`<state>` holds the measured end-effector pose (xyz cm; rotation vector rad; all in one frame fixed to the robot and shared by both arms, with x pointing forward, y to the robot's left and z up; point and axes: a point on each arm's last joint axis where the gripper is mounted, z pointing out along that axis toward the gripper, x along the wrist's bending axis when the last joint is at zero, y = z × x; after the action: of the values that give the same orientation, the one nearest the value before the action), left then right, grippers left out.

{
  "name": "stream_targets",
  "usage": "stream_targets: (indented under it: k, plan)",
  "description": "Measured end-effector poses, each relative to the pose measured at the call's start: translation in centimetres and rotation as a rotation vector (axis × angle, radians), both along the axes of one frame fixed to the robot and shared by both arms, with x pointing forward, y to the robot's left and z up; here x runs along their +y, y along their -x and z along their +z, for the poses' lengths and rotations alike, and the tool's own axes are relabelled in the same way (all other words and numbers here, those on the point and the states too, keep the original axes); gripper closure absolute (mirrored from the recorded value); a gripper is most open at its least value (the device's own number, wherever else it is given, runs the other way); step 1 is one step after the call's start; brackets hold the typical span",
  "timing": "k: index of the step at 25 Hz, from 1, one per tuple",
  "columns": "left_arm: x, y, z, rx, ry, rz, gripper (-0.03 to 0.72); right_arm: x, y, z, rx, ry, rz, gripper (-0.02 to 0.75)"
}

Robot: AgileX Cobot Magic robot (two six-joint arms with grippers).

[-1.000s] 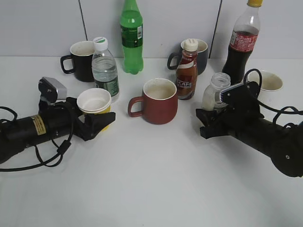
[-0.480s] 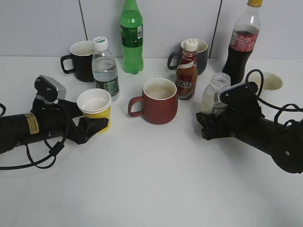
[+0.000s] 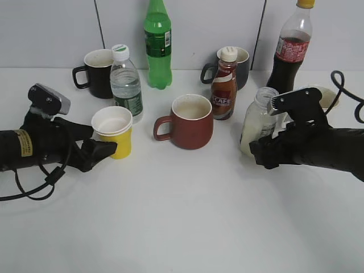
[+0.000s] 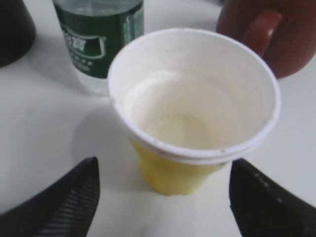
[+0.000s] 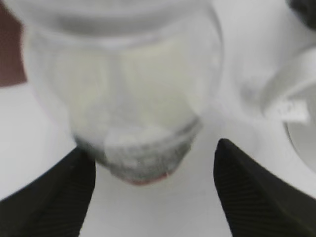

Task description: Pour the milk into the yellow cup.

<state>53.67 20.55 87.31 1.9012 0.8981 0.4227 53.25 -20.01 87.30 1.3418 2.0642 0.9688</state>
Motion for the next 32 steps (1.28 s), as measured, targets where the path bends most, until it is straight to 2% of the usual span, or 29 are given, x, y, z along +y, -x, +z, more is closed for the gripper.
stream_targets:
  k: [1,6,11,16,18,21,24,27,30,32]
  plan:
    - [0.0,0.0,0.4,-0.012,0.002,0.0,0.069,-0.1,0.2,0.2,0.026,0.006,-0.009,0.181]
    - [1.1,0.2,0.7,0.105,-0.097,0.103,0.076,-0.5,0.9,1.7,0.1,0.026,-0.039,0.18]
    - [1.7,0.6,1.9,0.161,-0.149,0.187,0.095,-0.5,2.2,3.0,0.183,0.075,-0.033,0.183]
    - [0.8,2.3,4.1,0.212,-0.317,0.246,0.105,-0.3,3.7,4.3,0.271,0.123,-0.026,0.183]
    - [0.4,3.3,5.2,0.237,-0.363,0.287,0.106,-0.5,4.4,5.0,0.31,0.138,-0.033,0.183]
    - [0.4,4.7,6.9,0.289,-0.402,0.367,0.12,-0.9,5.7,6.6,0.358,0.15,-0.054,0.183]
    - [0.9,6.5,9.6,0.345,-0.425,0.473,0.15,-1.6,7.2,8.6,0.392,0.161,-0.068,0.183]
    - [1.8,8.3,12.2,0.386,-0.414,0.556,0.176,-2.4,9.1,10.8,0.412,0.175,-0.074,0.183]
    - [3.3,11.1,15.6,0.404,-0.357,0.635,0.208,-3.3,11.6,13.4,0.403,0.176,-0.057,0.184]
    - [4.1,13.1,17.2,0.401,-0.33,0.64,0.221,-3.8,13.6,15.0,0.382,0.173,-0.005,0.184]
